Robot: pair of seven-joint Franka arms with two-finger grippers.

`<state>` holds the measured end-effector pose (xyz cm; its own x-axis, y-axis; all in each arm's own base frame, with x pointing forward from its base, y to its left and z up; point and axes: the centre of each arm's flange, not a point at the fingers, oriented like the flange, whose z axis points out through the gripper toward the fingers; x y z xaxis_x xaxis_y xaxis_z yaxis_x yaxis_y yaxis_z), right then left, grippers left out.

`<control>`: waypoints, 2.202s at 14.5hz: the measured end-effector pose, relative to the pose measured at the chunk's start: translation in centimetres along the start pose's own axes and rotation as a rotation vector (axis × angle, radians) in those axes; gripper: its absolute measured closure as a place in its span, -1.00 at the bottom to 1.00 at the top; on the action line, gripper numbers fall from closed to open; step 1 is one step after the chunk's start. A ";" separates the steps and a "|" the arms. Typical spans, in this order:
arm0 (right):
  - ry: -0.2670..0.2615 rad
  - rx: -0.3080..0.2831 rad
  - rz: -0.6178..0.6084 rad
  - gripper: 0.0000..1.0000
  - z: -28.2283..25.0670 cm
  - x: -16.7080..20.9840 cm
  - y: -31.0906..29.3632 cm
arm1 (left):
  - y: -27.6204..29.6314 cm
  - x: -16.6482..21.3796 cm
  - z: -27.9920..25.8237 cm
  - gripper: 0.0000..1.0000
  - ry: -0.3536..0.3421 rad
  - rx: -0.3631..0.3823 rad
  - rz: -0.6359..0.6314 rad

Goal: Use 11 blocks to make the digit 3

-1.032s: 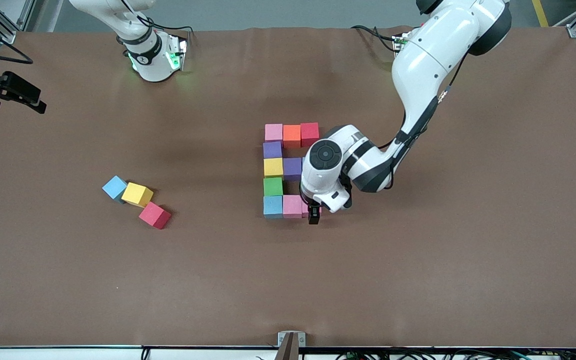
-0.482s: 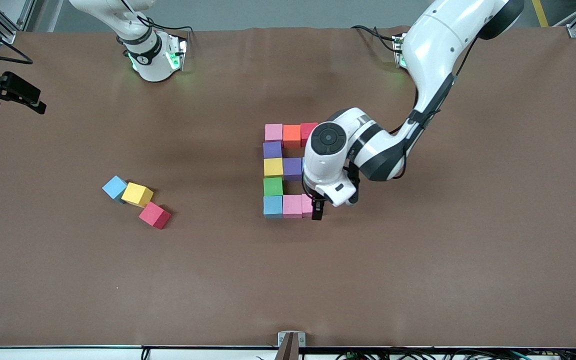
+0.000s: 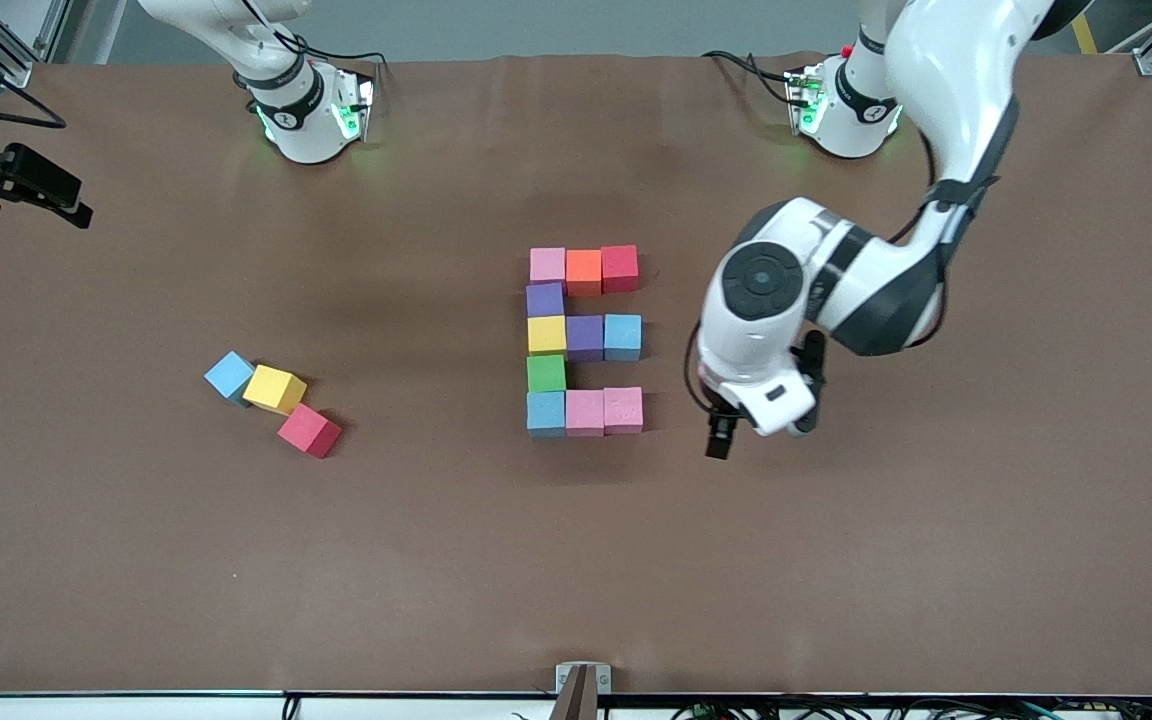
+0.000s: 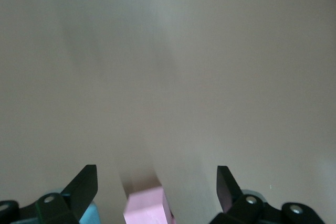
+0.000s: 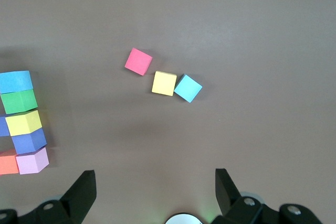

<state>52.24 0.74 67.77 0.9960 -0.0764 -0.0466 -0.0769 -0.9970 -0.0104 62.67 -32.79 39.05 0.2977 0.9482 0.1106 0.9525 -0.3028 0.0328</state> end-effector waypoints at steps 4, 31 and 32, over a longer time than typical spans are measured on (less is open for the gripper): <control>0.000 0.000 0.000 -1.00 0.0 0.0 0.0 | -0.2 9.5 -3.8 -1.00 -0.012 0.009 0.185; 0.014 0.001 0.005 -1.00 -0.2 0.1 0.3 | -19.4 36.0 -22.6 -1.00 -0.123 0.051 1.168; 0.014 0.001 0.004 -1.00 -0.2 0.1 0.2 | -19.7 35.4 -22.5 -1.00 -0.127 0.054 1.176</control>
<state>52.37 0.50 67.97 0.9962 -0.0807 -0.0324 -0.0811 -0.9966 -0.0113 52.98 4.59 64.72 0.9941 0.0934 -0.0549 0.0898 -0.9938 -0.0655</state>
